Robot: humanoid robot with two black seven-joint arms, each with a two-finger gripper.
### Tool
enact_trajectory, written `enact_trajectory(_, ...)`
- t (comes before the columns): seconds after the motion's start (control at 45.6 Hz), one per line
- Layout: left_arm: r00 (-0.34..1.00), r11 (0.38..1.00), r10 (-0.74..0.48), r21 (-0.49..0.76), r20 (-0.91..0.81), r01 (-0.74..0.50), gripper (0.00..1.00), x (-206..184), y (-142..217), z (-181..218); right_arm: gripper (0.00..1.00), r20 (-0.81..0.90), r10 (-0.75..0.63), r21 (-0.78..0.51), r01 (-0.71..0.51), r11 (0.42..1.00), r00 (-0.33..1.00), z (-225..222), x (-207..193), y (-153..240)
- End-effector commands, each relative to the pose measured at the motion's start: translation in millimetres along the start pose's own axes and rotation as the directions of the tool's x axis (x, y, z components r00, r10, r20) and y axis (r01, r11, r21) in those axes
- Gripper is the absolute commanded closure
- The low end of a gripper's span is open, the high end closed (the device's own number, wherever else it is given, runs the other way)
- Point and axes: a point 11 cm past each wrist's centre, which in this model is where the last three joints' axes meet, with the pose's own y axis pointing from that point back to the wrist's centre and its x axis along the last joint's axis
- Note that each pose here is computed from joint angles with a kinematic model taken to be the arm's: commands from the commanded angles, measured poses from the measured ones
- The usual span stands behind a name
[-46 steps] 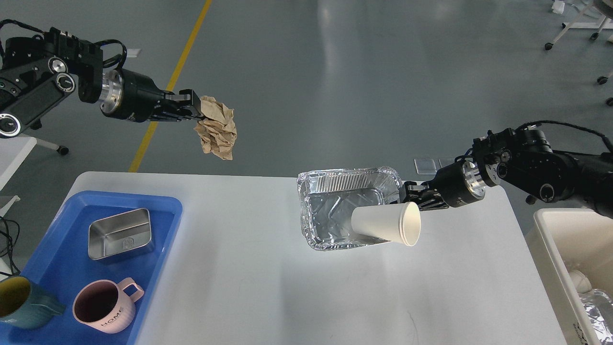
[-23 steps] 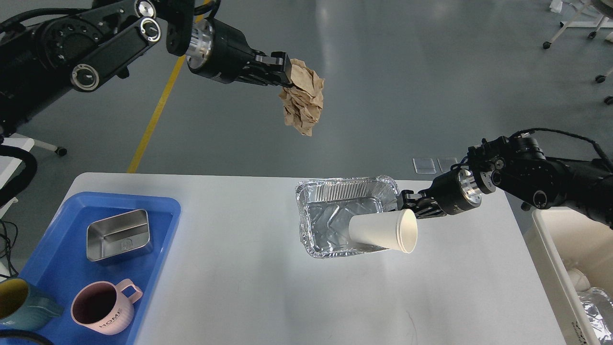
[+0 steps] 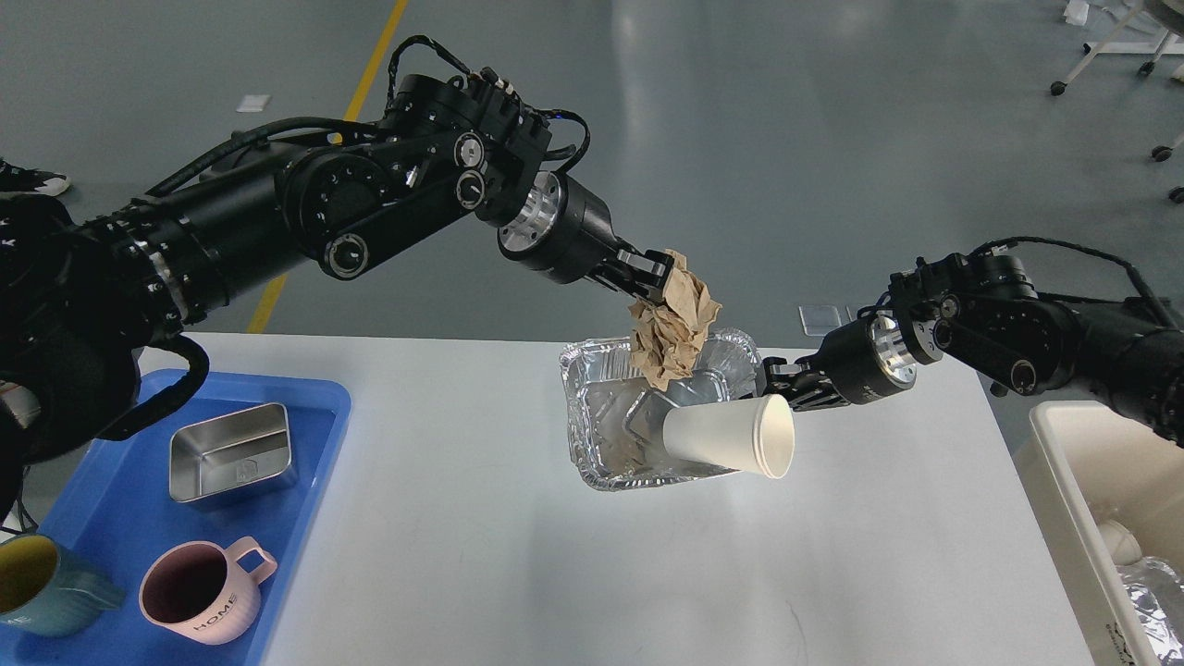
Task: Tidy desktop
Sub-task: 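Move the paper over the foil tray and release it inside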
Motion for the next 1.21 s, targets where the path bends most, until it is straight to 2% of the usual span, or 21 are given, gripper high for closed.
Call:
enact_trajectory(0.0, 1.000, 1.000, -0.012, -0.005, 0.004, 0.012, 1.00, -3.6, -6.4, 2.7, 1.00, -0.003, 0.008, -0.003, -0.008, 1.000, 1.000, -0.6, 2.9, 1.6)
enact_trajectory(0.593, 0.997, 0.997, -0.061, 0.054, -0.053, 0.064, 0.99, -38.1, -28.7, -30.6, 1.00, -0.025, 0.008, -0.001, -0.008, 1.000, 1.000, -10.2, 8.3, -5.3)
enact_trajectory(0.636, 0.998, 0.997, -0.047, 0.055, -0.052, 0.050, 0.91, -36.6, -28.8, -30.7, 1.00, -0.025, 0.008, -0.003, -0.008, 1.000, 1.000, -10.1, 8.8, -4.7)
enact_trajectory(0.658, 0.998, 0.998, -0.038, 0.055, -0.052, 0.040, 0.83, -35.5, -28.8, -30.7, 1.00, -0.026, 0.007, -0.002, -0.007, 1.000, 1.000, -10.4, 8.5, -5.0)
enact_trajectory(0.702, 0.998, 0.999, -0.008, 0.041, -0.059, 0.011, 0.57, -31.7, -28.6, -28.8, 1.00, -0.028, 0.013, -0.002, -0.013, 1.000, 1.000, -11.5, 10.9, -2.6)
enact_trajectory(0.746, 0.998, 0.999, 0.027, 0.031, -0.059, -0.025, 0.40, -26.5, -27.7, -27.1, 1.00, -0.029, 0.015, -0.003, -0.015, 1.000, 0.999, -11.6, 11.6, -1.7)
enact_trajectory(0.922, 0.989, 0.996, 0.089, -0.011, -0.115, -0.091, 0.03, -16.7, -22.2, -24.4, 1.00, -0.035, 0.019, -0.002, -0.019, 1.000, 0.999, -14.1, 14.1, -0.2)
enact_trajectory(1.185, 0.964, 0.983, 0.119, -0.107, -0.240, -0.148, 0.02, -9.2, -12.3, -19.7, 1.00, -0.031, 0.032, -0.008, -0.032, 0.999, 0.999, -11.3, 16.9, 7.3)
